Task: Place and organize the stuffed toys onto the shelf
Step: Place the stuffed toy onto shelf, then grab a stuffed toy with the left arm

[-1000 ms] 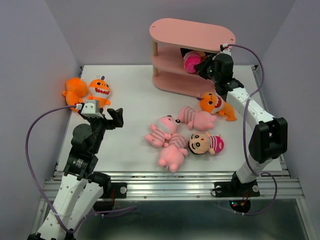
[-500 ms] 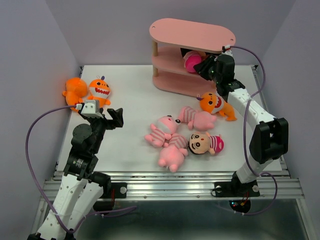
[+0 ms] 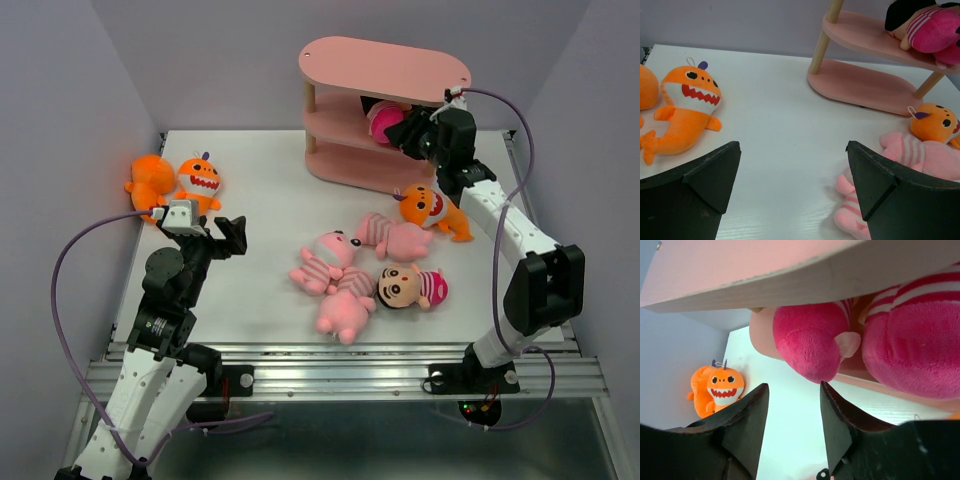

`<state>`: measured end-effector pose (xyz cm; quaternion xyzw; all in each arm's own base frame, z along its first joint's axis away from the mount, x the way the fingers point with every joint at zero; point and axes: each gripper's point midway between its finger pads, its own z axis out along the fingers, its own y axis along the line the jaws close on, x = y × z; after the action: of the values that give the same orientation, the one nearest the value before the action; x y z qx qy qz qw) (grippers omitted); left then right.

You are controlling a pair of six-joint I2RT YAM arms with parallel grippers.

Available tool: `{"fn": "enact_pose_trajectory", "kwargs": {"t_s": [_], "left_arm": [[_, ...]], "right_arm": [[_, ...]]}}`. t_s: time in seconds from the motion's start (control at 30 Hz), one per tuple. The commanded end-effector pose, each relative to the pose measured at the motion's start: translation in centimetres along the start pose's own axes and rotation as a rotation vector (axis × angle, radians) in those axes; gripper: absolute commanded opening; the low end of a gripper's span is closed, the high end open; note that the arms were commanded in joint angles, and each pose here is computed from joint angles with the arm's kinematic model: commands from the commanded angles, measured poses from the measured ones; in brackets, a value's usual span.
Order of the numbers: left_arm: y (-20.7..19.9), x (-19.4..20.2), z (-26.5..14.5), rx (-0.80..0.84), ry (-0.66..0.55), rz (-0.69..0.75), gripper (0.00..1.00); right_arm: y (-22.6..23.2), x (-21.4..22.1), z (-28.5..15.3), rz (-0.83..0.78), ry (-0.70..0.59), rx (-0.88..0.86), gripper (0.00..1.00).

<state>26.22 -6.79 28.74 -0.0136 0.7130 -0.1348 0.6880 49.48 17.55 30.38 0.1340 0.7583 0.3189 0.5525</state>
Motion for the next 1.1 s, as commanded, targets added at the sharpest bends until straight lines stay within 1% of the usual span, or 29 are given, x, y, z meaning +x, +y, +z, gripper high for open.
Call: {"fn": "enact_pose_trajectory", "kwargs": {"t_s": [0.0,0.03,0.07,0.1,0.13,0.17,0.2,0.23,0.27,0.3,0.33,0.37,0.4,0.43,0.47,0.5,0.53,0.6,0.63,0.67,0.7,0.73,0.77,0.87,0.9,0.97,1.0,1.03,1.07], "left_arm": [[-0.1,-1.0,0.1,0.009,-0.041,0.011,0.98],[-0.1,-0.9,0.2,0.009,-0.04,0.011,0.99],[-0.1,-1.0,0.1,0.009,-0.043,0.012,0.98],[-0.2,-1.0,0.1,0.011,-0.042,0.012,0.98],[-0.2,-1.0,0.1,0.012,-0.042,0.014,0.98],[-0.3,-1.0,0.1,0.016,-0.044,0.013,0.98],[-0.3,-1.0,0.1,0.019,-0.042,0.012,0.99],[-0.5,-1.0,0.1,0.031,-0.043,0.015,0.98],[-0.7,-1.0,0.0,0.045,-0.04,0.018,0.98],[-1.0,-0.9,0.0,0.058,-0.038,0.022,0.98],[-1.5,-0.8,0.0,0.093,-0.032,0.029,0.98],[-2.3,-0.7,-0.1,0.136,-0.025,0.031,0.98],[-3.3,-0.5,-0.2,0.196,-0.02,0.034,0.98],[-3.9,-0.5,-0.3,0.229,-0.019,0.038,0.98],[-5.1,-0.2,-0.5,0.305,-0.01,0.04,0.98],[-5.1,0.1,-0.4,0.304,-0.002,0.04,0.98],[-6.4,0.3,-0.7,0.378,0.008,0.04,0.98],[-8.0,1.2,-0.8,0.472,0.057,0.019,0.98],[-8.4,2.1,-0.4,0.496,0.1,0.003,0.98],[-9.4,2.6,-0.7,0.554,0.137,-0.034,0.98],[-10.0,3.1,-0.7,0.581,0.163,-0.059,0.98],[-10.5,4.0,-0.4,0.595,0.206,-0.095,0.98],[-11.9,4.5,-0.7,0.627,0.234,-0.154,0.97],[-14.7,6.2,-0.7,0.643,0.305,-0.216,0.96],[-16.9,6.2,-1.3,0.673,0.316,-0.261,0.95],[-18.8,8.0,-0.9,0.668,0.384,-0.305,0.92],[-20.1,7.7,-0.8,0.686,0.378,-0.328,0.91],[-22.0,8.3,-1.4,0.694,0.414,-0.357,0.89],[-23.1,10.4,-1.0,0.673,0.475,-0.351,0.88]], "right_arm": [[3.1,-2.4,-2.0,-0.096,-0.058,-0.123,0.53],[3.6,-2.3,-2.4,-0.129,-0.048,-0.151,0.55],[4.8,-1.5,-3.2,-0.168,-0.005,-0.224,0.62],[5.9,-1.7,-4.5,-0.258,-0.008,-0.283,0.74],[6.5,-1.6,-5.2,-0.295,-0.002,-0.32,0.74],[7.3,-0.4,-6.4,-0.335,0.045,-0.395,0.89],[7.7,0.1,-7.1,-0.384,0.067,-0.433,0.94],[8.1,0.2,-8.1,-0.479,0.071,-0.477,0.96],[7.6,1.9,-8.9,-0.505,0.157,-0.497,0.99],[8.6,3.0,-10.5,-0.555,0.218,-0.6,1.0],[8.4,3.8,-11.0,-0.676,0.241,-0.658,1.0],[7.2,6.1,-12.5,-0.667,0.372,-0.665,1.0],[7.2,6.5,-13.3,-0.752,0.392,-0.718,1.0],[5.8,7.5,-14.4,-0.747,0.466,-0.698,1.0],[4.7,7.2,-14.4,-0.776,0.458,-0.663,1.0],[4.3,7.6,-15.0,-0.772,0.466,-0.654,1.0],[2.0,8.1,-15.1,-0.757,0.481,-0.611,1.0],[-0.6,6.9,-16.0,-0.729,0.455,-0.551,1.0],[-2.5,7.5,-16.3,-0.695,0.471,-0.52,1.0],[-3.1,7.3,-16.9,-0.678,0.46,-0.531,0.99],[-4.4,7.0,-17.2,-0.658,0.455,-0.509,0.99],[-7.0,6.4,-17.6,-0.621,0.441,-0.445,0.97],[-7.9,5.9,-18.1,-0.614,0.423,-0.436,0.97],[-11.2,4.9,-19.1,-0.572,0.386,-0.365,0.97],[-11.7,5.5,-19.3,-0.559,0.393,-0.363,0.97],[-12.0,6.0,-19.4,-0.55,0.402,-0.36,0.96],[-12.1,6.3,-19.5,-0.541,0.409,-0.361,0.96],[-12.1,6.4,-19.6,-0.547,0.408,-0.362,0.96],[-12.1,6.6,-19.8,-0.549,0.416,-0.363,0.96]]}}
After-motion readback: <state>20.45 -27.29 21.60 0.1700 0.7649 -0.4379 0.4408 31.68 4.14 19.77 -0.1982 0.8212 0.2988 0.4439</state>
